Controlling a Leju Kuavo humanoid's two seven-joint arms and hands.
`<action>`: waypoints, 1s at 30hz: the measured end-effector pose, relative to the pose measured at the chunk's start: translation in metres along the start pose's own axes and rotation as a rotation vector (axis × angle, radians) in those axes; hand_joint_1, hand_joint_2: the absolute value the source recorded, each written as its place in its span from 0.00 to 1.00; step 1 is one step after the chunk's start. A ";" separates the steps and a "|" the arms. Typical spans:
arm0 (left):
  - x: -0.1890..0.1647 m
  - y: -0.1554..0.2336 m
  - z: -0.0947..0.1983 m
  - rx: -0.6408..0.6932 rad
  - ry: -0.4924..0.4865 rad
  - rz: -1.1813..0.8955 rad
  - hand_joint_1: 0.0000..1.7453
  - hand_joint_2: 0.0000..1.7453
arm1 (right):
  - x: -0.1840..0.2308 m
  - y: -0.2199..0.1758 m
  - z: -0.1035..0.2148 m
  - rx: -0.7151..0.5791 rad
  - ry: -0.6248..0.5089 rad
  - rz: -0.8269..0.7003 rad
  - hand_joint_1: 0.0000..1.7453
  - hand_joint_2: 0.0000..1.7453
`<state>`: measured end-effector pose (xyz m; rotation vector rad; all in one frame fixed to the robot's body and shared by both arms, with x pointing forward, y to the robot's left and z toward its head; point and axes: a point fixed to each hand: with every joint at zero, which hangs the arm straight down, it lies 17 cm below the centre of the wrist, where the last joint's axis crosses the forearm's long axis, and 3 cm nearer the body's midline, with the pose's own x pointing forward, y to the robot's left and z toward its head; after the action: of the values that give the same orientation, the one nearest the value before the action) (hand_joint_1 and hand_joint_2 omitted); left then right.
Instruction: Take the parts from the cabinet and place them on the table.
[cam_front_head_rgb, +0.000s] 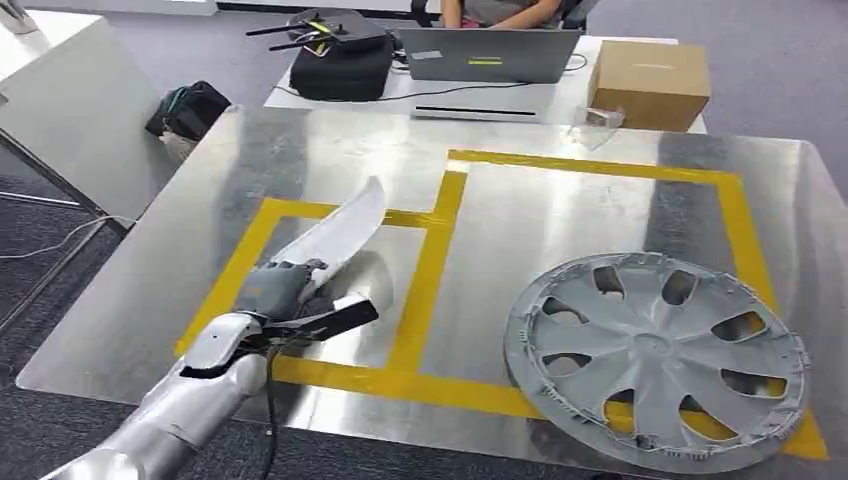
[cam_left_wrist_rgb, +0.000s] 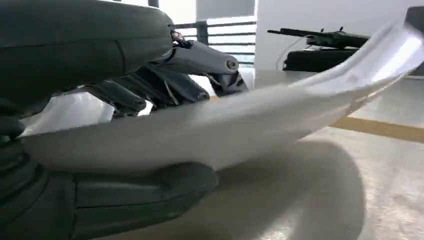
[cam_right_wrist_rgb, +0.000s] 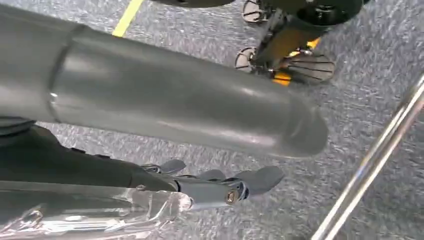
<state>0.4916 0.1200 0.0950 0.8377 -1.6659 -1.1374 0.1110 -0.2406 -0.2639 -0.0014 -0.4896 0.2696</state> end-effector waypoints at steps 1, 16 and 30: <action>0.000 0.000 0.000 -0.001 0.002 -0.007 0.00 1.00 | 0.000 0.000 0.000 0.000 0.000 0.000 0.00 0.00; 0.027 0.004 0.015 0.095 -0.057 0.084 0.00 0.00 | -0.012 0.000 0.003 -0.013 0.029 -0.009 0.00 0.00; 0.019 0.060 0.049 0.313 -0.034 0.238 0.00 0.00 | -0.019 0.003 0.005 -0.028 0.052 -0.058 0.00 0.00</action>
<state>0.4367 0.1390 0.1501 0.7879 -1.9450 -0.7420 0.0923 -0.2432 -0.2688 -0.0217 -0.4410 0.2056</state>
